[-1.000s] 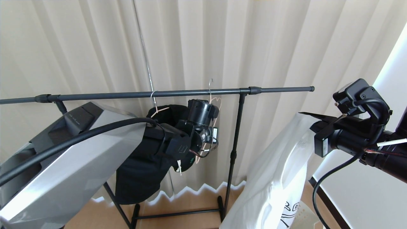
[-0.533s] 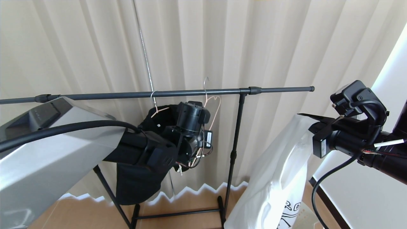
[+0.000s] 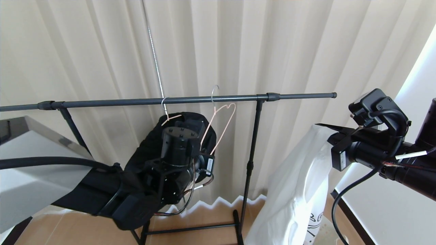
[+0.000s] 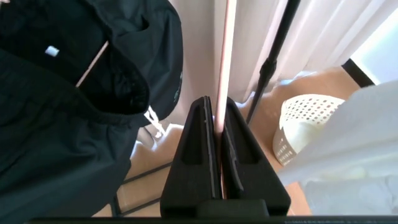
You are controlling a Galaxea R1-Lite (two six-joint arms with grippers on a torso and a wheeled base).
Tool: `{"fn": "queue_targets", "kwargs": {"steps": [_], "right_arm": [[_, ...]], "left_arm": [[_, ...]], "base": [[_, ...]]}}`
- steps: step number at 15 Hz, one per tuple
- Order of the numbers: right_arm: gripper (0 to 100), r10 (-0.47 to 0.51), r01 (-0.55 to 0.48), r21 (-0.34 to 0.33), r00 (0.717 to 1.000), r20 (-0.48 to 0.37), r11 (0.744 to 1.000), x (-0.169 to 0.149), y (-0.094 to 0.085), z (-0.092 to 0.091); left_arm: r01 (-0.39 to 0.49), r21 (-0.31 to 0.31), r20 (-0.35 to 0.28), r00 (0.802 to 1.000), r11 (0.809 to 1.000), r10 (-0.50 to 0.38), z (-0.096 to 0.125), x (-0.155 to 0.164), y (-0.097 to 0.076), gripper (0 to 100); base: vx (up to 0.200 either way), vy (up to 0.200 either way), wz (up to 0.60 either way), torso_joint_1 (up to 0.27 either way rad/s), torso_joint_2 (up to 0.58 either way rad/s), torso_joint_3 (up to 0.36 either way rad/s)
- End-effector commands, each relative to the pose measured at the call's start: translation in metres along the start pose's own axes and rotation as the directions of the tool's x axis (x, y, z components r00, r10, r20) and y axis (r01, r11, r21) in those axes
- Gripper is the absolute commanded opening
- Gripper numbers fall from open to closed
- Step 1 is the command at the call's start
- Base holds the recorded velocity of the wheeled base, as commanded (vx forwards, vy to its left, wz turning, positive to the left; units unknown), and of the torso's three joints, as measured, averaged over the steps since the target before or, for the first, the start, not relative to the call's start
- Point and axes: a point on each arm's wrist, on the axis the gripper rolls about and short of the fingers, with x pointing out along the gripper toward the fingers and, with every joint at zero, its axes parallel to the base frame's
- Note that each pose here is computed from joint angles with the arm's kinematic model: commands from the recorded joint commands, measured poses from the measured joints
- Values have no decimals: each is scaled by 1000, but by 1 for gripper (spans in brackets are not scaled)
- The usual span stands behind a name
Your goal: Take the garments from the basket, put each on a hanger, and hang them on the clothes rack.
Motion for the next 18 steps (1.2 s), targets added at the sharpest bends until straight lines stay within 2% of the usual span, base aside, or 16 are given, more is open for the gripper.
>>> {"fn": "queue_targets", "kwargs": {"steps": [1,4,5,8,10,13,16,18], "right_arm": [[0,13,-13,-4,1000,-5,1000,2,5,-1],[0,3,-3,-5,1000,-15,1000,3,6,-2],[0,-7,7,-6,1000,-18,1000,4,6,-1],[0,-64,64,-6,998,-27,998,7,4,1],[0,-115,115,-7,992,-43,993,12,2,2],[0,-222,221,-19,970,-99,975,29,3,-1],[0,-331,330,-36,932,-146,943,51,3,-4],[0,-331,330,-36,932,-146,943,51,3,-4]], "left_arm": [[8,23,18,1000,1000,-9,-14,-27,10,0],[49,50,34,998,998,-50,-37,-46,18,0],[66,79,38,997,995,-69,-49,-56,22,0],[164,133,93,980,977,-177,-76,-85,32,0],[219,159,96,967,963,-235,-90,-102,28,0],[274,197,-8,960,941,-278,-112,-119,25,0],[308,214,-15,950,927,-312,-114,-121,18,0],[308,214,-15,950,927,-312,-114,-121,18,0]], "base": [[0,0,0,0,0,0],[0,0,0,0,0,0],[0,0,0,0,0,0],[0,0,0,0,0,0],[0,0,0,0,0,0],[0,0,0,0,0,0],[0,0,0,0,0,0],[0,0,0,0,0,0]]}}
